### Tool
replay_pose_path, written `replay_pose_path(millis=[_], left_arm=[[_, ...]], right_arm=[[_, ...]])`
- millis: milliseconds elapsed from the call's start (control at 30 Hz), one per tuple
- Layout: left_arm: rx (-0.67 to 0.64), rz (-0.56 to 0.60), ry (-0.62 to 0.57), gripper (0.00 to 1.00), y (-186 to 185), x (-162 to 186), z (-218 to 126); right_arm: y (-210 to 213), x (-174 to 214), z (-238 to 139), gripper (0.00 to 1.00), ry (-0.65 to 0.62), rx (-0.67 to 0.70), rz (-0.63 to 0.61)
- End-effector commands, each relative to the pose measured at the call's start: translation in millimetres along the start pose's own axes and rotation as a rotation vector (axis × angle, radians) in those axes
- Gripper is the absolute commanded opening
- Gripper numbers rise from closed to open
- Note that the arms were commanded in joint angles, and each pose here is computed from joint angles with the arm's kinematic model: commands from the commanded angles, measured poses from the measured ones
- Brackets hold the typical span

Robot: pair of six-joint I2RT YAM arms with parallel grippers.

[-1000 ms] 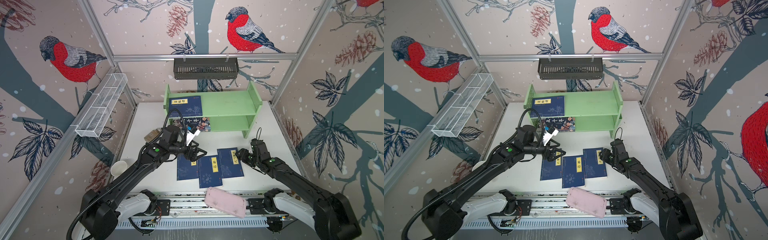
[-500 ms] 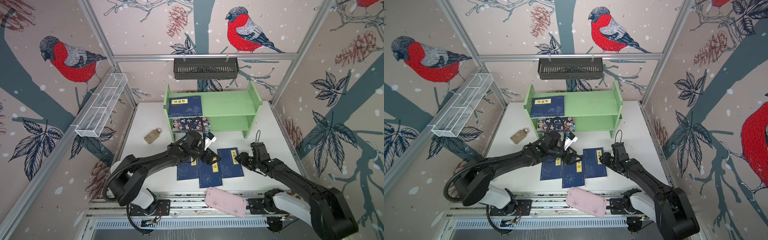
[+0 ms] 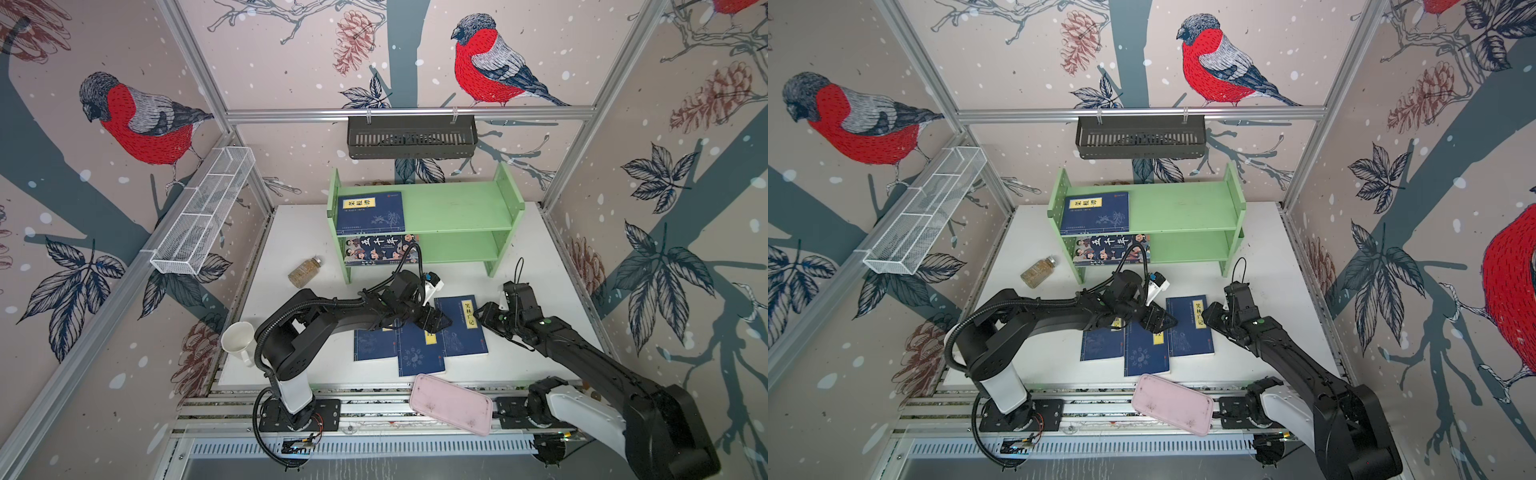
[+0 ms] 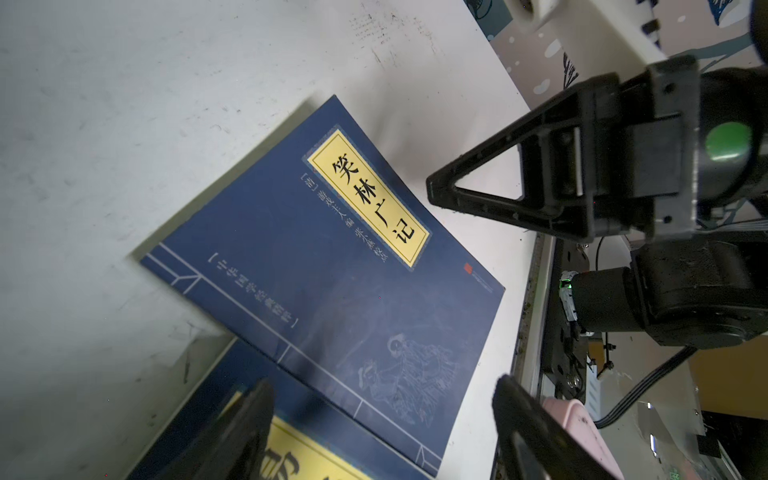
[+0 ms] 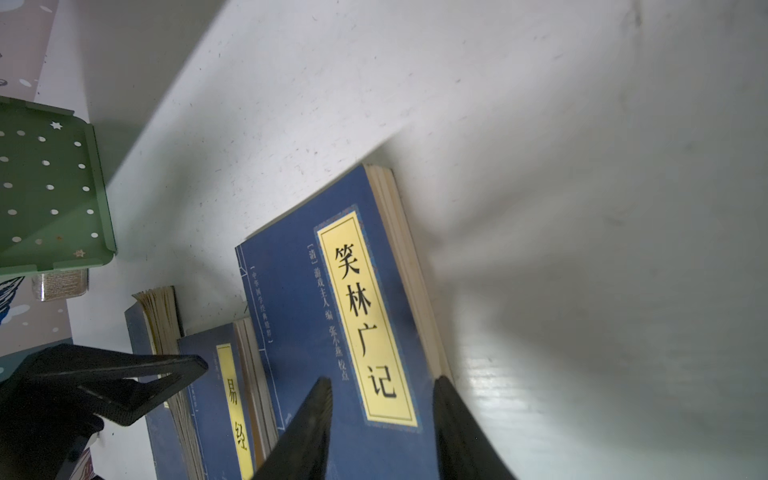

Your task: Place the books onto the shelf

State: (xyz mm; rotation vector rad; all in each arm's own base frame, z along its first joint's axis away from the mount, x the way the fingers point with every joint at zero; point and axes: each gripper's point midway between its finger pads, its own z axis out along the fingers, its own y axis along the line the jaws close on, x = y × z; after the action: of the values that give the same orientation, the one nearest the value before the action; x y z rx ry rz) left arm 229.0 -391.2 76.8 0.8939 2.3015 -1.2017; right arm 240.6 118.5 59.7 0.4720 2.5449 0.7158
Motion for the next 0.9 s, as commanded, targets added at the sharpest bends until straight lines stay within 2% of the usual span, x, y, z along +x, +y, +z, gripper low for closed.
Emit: replay_pose_path(millis=[0,133,333,367,467,867], left_arm=[[-0.025,0.012,-0.011,0.83,3.4,-5.0,8.5],[-0.058,0.01,0.012,0.83,8.0,-2.8,20.0],[-0.208,-0.031,0.048,0.84,33.3,4.8,19.4],[-0.212,-0.025,0.031,0.84,30.8,-6.4,19.6],[-0.253,-0.029,0.056,0.84,38.2,-5.8,22.7],[-0.208,-0.079,0.135,0.83,43.1,7.7,46.8]], right_arm=[[-4.6,0.4,-5.2,0.42,-0.014,0.02,0.004],[-0.4,-0.2,-13.3,0.43,-0.04,-0.012,0.013],[3.2,0.8,-20.3,0.44,-0.053,-0.038,0.009],[3.8,1.3,-20.6,0.45,-0.052,-0.042,0.005],[3.0,0.3,-20.3,0.45,-0.063,-0.045,0.0],[-8.3,4.1,-14.0,0.51,-0.058,-0.032,0.012]])
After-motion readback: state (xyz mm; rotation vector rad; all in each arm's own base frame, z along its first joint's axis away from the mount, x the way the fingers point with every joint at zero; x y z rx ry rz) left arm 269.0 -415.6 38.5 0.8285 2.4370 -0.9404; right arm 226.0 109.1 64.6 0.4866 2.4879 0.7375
